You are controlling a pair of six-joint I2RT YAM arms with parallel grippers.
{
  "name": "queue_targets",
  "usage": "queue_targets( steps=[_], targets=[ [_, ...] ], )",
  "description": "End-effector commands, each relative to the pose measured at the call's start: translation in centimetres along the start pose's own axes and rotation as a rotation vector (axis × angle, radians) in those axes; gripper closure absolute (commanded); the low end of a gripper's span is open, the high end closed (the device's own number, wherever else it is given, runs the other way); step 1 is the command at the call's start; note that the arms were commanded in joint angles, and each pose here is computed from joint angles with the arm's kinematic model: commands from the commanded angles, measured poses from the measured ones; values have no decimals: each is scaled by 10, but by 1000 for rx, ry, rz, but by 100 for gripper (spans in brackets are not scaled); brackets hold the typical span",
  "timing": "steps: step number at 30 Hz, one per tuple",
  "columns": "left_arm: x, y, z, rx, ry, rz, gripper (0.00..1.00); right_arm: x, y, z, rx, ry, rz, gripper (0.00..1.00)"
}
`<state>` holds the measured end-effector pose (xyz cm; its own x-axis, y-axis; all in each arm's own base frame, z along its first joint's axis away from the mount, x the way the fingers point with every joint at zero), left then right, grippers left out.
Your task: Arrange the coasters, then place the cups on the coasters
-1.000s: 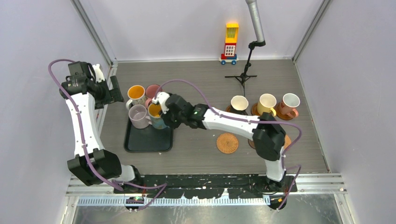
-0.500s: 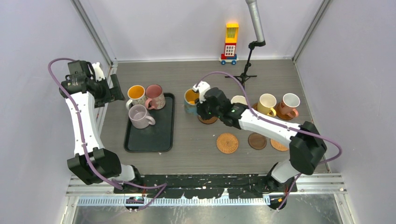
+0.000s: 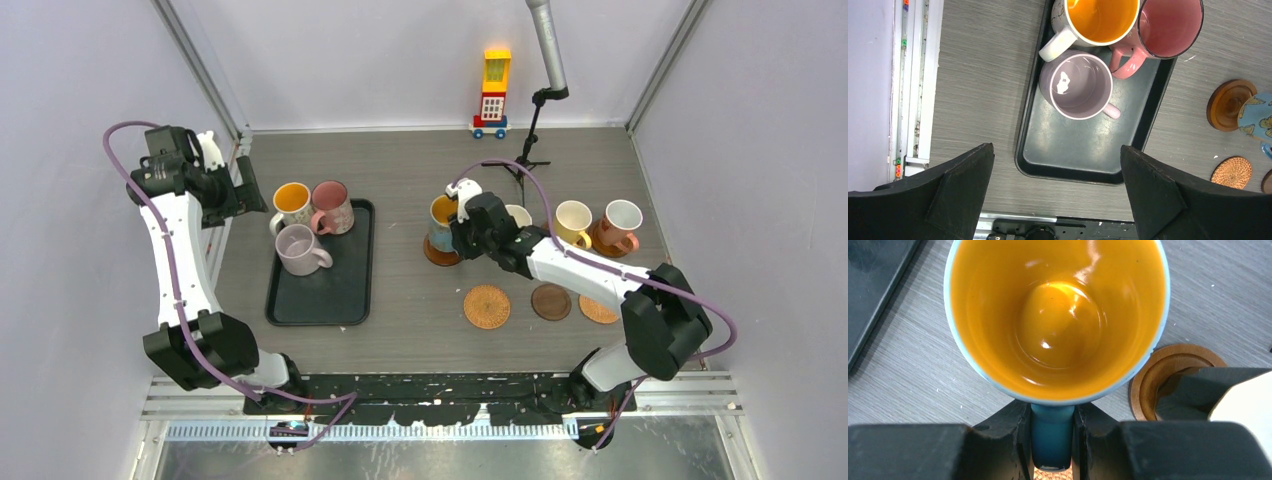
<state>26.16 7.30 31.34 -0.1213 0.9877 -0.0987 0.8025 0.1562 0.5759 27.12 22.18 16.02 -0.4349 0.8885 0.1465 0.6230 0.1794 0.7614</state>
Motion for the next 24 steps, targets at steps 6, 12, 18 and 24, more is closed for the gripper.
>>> queue_targets(
  steps=[6, 12, 18, 24],
  targets=[
    [1, 9, -9, -35, 1, 5, 0, 10, 50, 5, -258, 54, 53, 100],
    [1, 9, -10, -41, 6, 13, 0, 5, 35, 17, -223, 24, 46, 100],
    [4, 10, -9, -37, 22, 19, 0, 3, 25, 26, -197, 14, 37, 100],
    [4, 11, -8, -34, 25, 20, 0, 2, 14, 34, -173, 15, 43, 97]
  ],
)
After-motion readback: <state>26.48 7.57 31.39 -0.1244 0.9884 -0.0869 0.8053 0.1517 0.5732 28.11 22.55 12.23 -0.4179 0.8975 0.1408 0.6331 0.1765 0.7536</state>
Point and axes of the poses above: each gripper's point midway between its finger pads, its own z axis out along the fingers, its own x axis along the line the jaws close on, y = z × x, the point moved 7 cm from there along -z, back along the fingers, and after that the axes turned 8 degrees about z, right-handed, at the moved point
